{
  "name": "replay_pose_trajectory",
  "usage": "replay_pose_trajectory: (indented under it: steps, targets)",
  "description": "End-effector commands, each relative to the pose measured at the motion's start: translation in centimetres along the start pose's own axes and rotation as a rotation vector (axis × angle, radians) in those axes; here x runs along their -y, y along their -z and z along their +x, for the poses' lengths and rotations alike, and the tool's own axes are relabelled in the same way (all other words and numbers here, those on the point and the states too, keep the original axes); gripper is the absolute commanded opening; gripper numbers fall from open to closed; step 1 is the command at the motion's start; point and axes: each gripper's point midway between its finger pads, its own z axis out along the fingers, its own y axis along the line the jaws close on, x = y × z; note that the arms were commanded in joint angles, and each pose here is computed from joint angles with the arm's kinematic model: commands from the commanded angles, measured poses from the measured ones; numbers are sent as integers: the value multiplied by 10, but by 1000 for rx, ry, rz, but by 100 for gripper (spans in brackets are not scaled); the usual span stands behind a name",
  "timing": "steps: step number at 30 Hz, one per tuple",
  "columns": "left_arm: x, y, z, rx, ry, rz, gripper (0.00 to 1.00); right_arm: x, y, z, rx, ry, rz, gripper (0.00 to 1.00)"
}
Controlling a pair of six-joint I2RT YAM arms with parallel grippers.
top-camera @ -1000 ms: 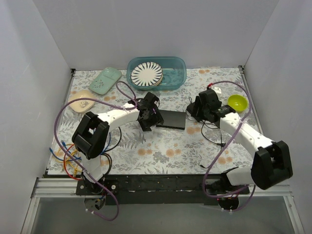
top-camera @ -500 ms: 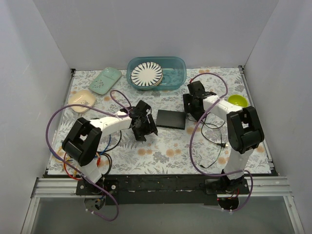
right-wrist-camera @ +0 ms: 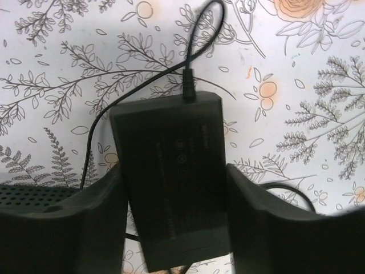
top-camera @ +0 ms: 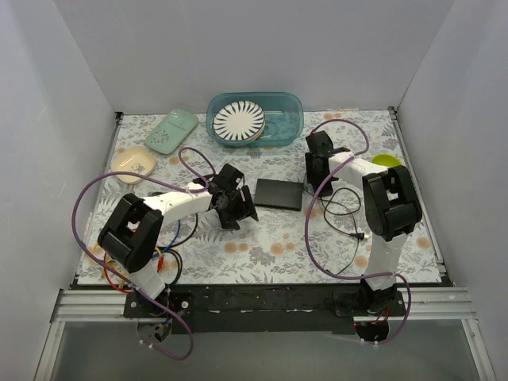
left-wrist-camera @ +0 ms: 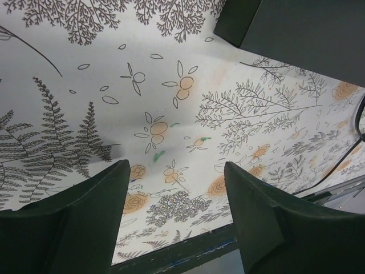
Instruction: Pull the plug from the switch port
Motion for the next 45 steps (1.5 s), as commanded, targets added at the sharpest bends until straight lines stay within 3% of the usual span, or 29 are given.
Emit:
replay_pose_trajectory:
  steps: [1,3,7,15,23,29,33,37,45]
  targets:
    - [5,15,-21,61,3,3,66,-7,15,14,-59,-93,-44,36]
    - [0,18,-29,74,31,-8,66,-10,36,5,-7,-142,-89,19]
    - [-7,29,-43,119,76,2,65,-12,78,-18,94,-193,-140,2]
    - [-12,59,-72,272,169,3,64,-38,209,-61,400,-125,-240,1]
    - [-41,98,-96,435,371,-65,62,-116,280,-58,476,-48,-564,1]
    - [-11,132,-102,463,268,62,63,-168,285,-66,397,18,-737,1]
    - [-1,146,-95,473,250,159,66,-221,264,-39,256,81,-914,1]
    - [6,148,-83,436,261,227,66,-246,227,0,105,103,-966,1]
    - [-1,189,-87,596,260,276,67,-306,207,49,-55,266,-1057,1]
